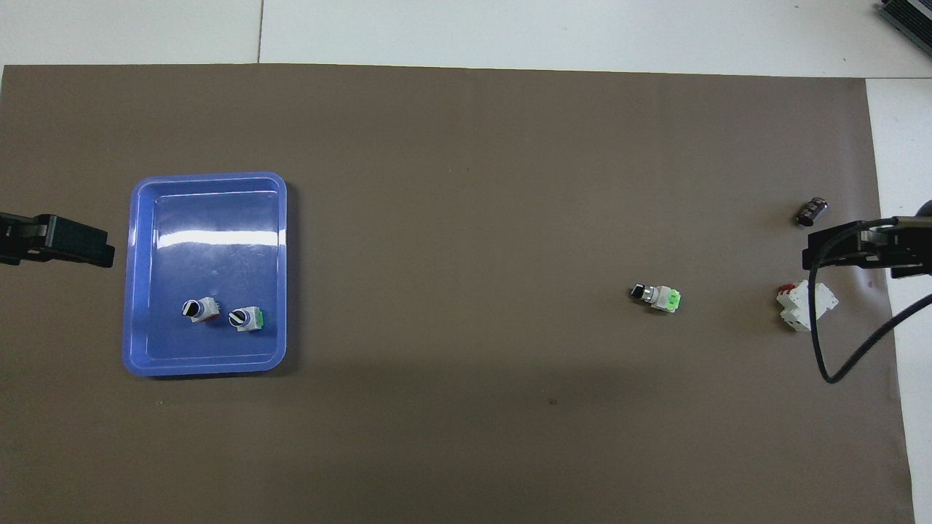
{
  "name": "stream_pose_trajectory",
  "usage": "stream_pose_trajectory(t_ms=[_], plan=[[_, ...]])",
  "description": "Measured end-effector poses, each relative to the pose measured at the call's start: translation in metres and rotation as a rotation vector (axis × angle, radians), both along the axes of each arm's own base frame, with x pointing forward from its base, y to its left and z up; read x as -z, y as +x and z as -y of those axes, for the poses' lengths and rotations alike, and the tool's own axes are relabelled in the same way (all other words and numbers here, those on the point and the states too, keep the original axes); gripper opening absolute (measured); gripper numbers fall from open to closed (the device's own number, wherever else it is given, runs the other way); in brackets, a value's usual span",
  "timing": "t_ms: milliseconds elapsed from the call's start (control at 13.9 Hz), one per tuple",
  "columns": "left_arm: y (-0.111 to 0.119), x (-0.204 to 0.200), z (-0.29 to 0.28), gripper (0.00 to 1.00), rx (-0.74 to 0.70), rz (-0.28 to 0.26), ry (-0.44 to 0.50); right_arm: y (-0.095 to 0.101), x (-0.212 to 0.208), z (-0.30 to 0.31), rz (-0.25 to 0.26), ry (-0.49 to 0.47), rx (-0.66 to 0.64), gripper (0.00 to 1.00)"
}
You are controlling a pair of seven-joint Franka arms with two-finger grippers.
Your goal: Turn and place switch with both arms
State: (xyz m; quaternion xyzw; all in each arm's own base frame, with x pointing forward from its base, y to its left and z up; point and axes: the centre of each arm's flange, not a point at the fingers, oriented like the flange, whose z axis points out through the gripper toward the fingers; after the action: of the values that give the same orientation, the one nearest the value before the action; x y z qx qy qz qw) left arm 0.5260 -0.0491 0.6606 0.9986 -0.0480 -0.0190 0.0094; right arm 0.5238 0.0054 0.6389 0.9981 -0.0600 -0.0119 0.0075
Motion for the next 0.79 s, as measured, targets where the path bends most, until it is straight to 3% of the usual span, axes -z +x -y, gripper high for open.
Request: stream_pose_trajectory(t_ms=[502,789], plan=[[0.0,0.0,0.0,1.0,0.0,0.0,0.0,0.0001,0.0004,0.002,0.0,0.0,0.001,1.0],[0.0,0.0,0.0,1.0,0.0,0.0,0.0,0.0019,-0.0027,0.0027,0.025,0.0,-0.009,1.0]])
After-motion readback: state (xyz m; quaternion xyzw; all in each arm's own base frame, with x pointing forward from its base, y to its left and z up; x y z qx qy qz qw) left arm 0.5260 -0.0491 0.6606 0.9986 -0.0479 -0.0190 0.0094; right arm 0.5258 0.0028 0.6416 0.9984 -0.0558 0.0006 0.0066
